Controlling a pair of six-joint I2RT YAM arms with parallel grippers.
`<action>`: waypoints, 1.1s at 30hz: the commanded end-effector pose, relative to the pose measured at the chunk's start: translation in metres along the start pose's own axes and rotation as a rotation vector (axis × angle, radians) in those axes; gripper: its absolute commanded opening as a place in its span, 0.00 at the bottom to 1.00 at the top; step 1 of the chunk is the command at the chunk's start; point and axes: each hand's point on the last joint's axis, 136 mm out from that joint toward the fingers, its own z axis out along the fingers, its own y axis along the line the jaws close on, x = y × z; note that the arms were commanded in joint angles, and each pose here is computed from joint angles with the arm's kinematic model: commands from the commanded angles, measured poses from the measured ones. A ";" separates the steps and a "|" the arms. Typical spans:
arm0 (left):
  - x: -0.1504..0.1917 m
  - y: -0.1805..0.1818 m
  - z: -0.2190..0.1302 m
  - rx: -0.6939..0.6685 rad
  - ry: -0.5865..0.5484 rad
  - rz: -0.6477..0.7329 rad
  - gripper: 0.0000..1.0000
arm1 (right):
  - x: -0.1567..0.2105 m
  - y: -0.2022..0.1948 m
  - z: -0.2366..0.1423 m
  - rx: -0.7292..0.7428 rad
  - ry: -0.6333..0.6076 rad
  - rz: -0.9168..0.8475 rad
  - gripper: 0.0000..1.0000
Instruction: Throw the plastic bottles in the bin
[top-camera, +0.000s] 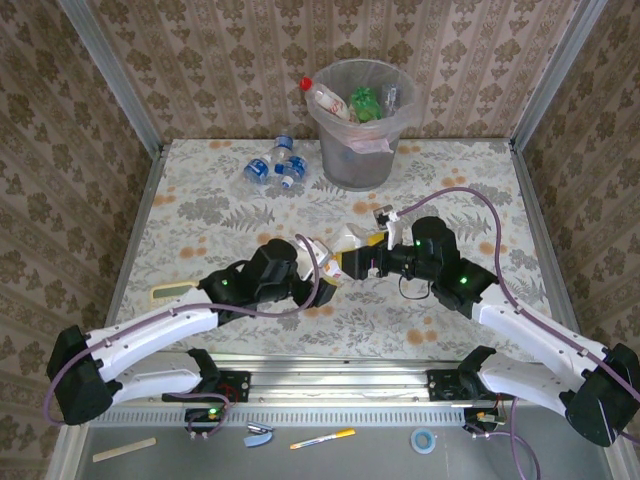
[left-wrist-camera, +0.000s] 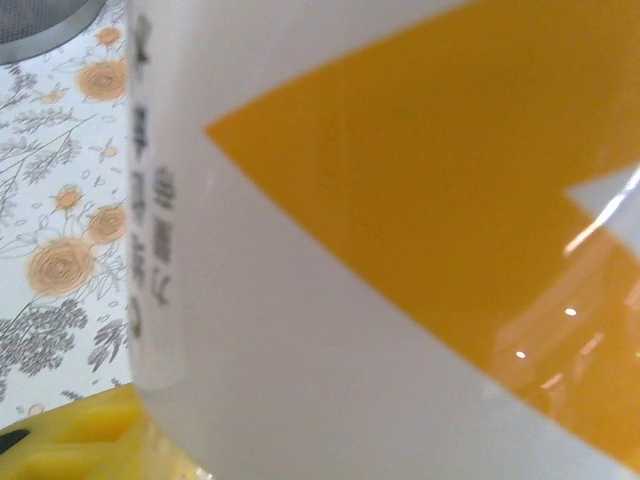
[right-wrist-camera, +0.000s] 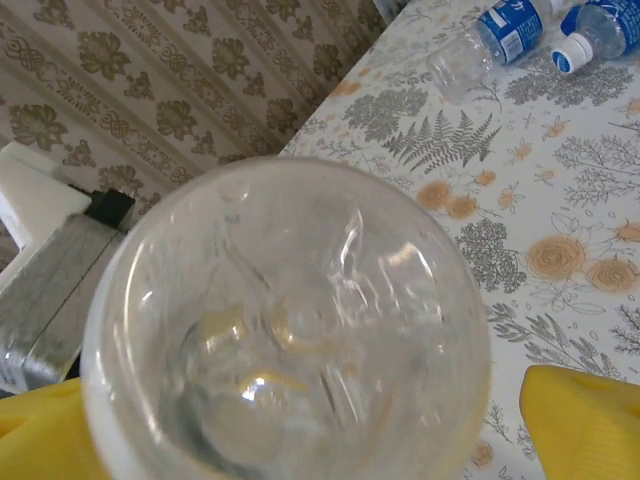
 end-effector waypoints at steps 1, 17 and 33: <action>-0.018 -0.014 -0.002 0.044 -0.065 0.053 0.29 | -0.022 0.017 -0.002 -0.049 -0.064 -0.010 0.99; -0.028 -0.034 -0.002 0.078 -0.126 0.140 0.34 | -0.028 0.025 -0.004 -0.088 -0.079 0.035 0.61; -0.038 0.004 -0.032 -0.135 -0.218 0.091 1.00 | -0.044 0.019 -0.035 0.044 -0.156 -0.078 0.46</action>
